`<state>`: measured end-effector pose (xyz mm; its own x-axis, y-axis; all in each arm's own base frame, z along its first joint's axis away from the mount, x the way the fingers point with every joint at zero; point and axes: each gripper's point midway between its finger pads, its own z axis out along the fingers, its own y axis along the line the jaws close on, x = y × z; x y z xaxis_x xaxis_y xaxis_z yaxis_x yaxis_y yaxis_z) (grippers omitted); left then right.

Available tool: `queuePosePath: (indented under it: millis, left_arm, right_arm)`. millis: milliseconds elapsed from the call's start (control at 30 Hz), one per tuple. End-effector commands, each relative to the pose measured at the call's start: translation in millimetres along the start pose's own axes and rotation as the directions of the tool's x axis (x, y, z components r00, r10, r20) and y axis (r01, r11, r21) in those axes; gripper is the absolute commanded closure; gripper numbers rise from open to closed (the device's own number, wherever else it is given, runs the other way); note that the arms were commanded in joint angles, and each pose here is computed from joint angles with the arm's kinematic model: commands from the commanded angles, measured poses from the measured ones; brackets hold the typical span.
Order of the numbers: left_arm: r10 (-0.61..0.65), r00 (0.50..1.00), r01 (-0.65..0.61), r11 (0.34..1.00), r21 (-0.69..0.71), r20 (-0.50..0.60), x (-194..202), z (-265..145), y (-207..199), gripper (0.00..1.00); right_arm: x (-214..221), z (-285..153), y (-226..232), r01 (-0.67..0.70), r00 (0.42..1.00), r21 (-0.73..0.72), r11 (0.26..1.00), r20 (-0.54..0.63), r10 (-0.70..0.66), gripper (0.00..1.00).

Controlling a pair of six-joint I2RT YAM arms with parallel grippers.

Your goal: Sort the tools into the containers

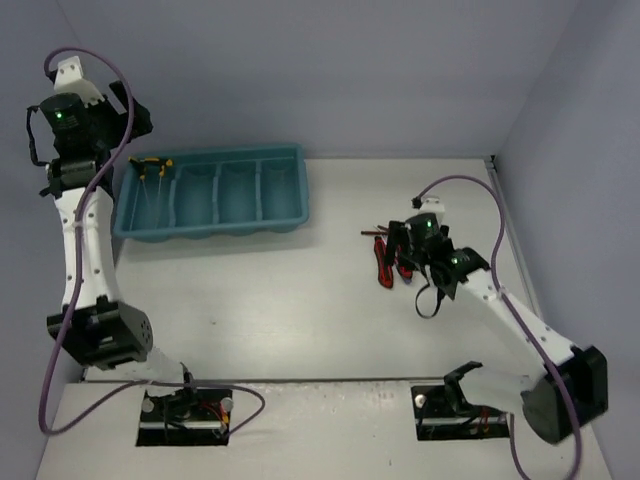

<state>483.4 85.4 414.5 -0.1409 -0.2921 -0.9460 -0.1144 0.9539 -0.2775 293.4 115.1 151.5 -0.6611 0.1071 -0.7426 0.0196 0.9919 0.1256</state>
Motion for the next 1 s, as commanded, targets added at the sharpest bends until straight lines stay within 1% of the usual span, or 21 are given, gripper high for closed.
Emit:
queuePosePath:
  millis: [0, 67, 133, 167, 233, 267, 367, 433, 500, 567, 667, 700, 800, 900, 933, 967]
  left_arm:
    - [-0.097, 0.989, 0.109, 0.988, 0.107, -0.107, 40.0, -61.0, -59.5, 0.18]
    - [-0.102, 0.98, 0.126, 0.982, 0.138, -0.17, 74.5, -88.9, -75.8, 0.18]
    - [-0.096, 0.964, 0.147, 0.97, 0.194, -0.247, 114.4, -112.2, -101.2, 0.18]
    - [-0.088, 0.956, 0.152, 0.964, 0.216, -0.278, 130.4, -122.4, -111.1, 0.18]
    - [-0.064, 0.94, 0.154, 0.956, 0.249, -0.335, 160.9, -143.8, -126.5, 0.18]
    - [-0.049, 0.933, 0.15, 0.953, 0.263, -0.357, 171.7, -154.5, -133.0, 0.18]
    - [-0.042, 0.904, 0.157, 0.958, 0.24, -0.425, 204.1, -177.7, -129.0, 0.18]
    - [-0.059, 0.894, 0.182, 0.954, 0.239, -0.444, 213.5, -185.3, -130.2, 0.19]
    - [-0.059, 0.883, 0.197, 0.947, 0.254, -0.465, 222.6, -193.7, -134.7, 0.19]
    - [-0.055, 0.87, 0.2, 0.948, 0.249, -0.489, 234.0, -198.6, -134.8, 0.18]
    - [-0.054, 0.867, 0.203, 0.946, 0.252, -0.496, 236.3, -198.7, -136.8, 0.18]
    - [-0.052, 0.865, 0.203, 0.946, 0.254, -0.499, 236.4, -198.2, -138.0, 0.18]
    - [-0.035, 0.865, 0.194, 0.943, 0.269, -0.5, 233.5, -195.1, -143.5, 0.18]
    - [-0.021, 0.862, 0.189, 0.94, 0.284, -0.506, 232.3, -192.3, -150.3, 0.18]
    - [-0.02, 0.862, 0.189, 0.94, 0.285, -0.506, 231.2, -191.0, -151.5, 0.18]
    - [-0.016, 0.861, 0.189, 0.938, 0.291, -0.509, 230.5, -189.9, -154.8, 0.18]
  right_arm:
    - [-2.2, 40.1, -32.6, 0.03, 0.997, 0.101, 0.994, -0.08, -0.022, 0.23]
    - [7.9, 61.3, -41.5, 0.044, 0.989, 0.119, 0.992, -0.148, -0.026, 0.21]
    - [5.7, 73.7, -38.9, 0.024, 0.987, 0.101, 0.995, -0.158, -0.008, 0.2]
    - [8.9, 81.7, -37.8, 0.019, 0.984, 0.098, 0.995, -0.176, -0.002, 0.2]
    - [6.2, 93.5, -34.0, 0.005, 0.985, 0.09, 0.996, -0.172, 0.01, 0.2]
    - [3.7, 98.1, -30.9, 0.001, 0.986, 0.08, 0.997, -0.167, 0.012, 0.2]
    - [12.7, 113.4, -31.9, 0.008, 0.98, 0.091, 0.996, -0.196, 0.01, 0.21]
    - [17.1, 118.5, -33.3, 0.01, 0.979, 0.098, 0.995, -0.203, 0.01, 0.22]
    - [26.5, 123.8, -36.3, 0.016, 0.975, 0.108, 0.994, -0.222, 0.008, 0.26]
    - [35.8, 126.7, -38.8, 0.018, 0.972, 0.114, 0.993, -0.236, 0.009, 0.35]
    - [40.1, 126.3, -41.9, 0.019, 0.972, 0.123, 0.992, -0.235, 0.01, 0.44]
    - [40.8, 125.7, -43.0, 0.02, 0.972, 0.125, 0.992, -0.235, 0.01, 0.5]
    - [37.0, 122.0, -44.8, 0.035, 0.976, 0.133, 0.991, -0.218, -0.005, 0.73]
    - [19.7, 111.4, -41.7, 0.04, 0.986, 0.126, 0.991, -0.163, -0.019, 0.92]
    - [14.1, 107.5, -39.7, 0.038, 0.989, 0.12, 0.992, -0.145, -0.021, 0.97]
    - [2.3, 99.6, -31.9, 0.044, 0.994, 0.099, 0.994, -0.108, -0.034, 0.99]
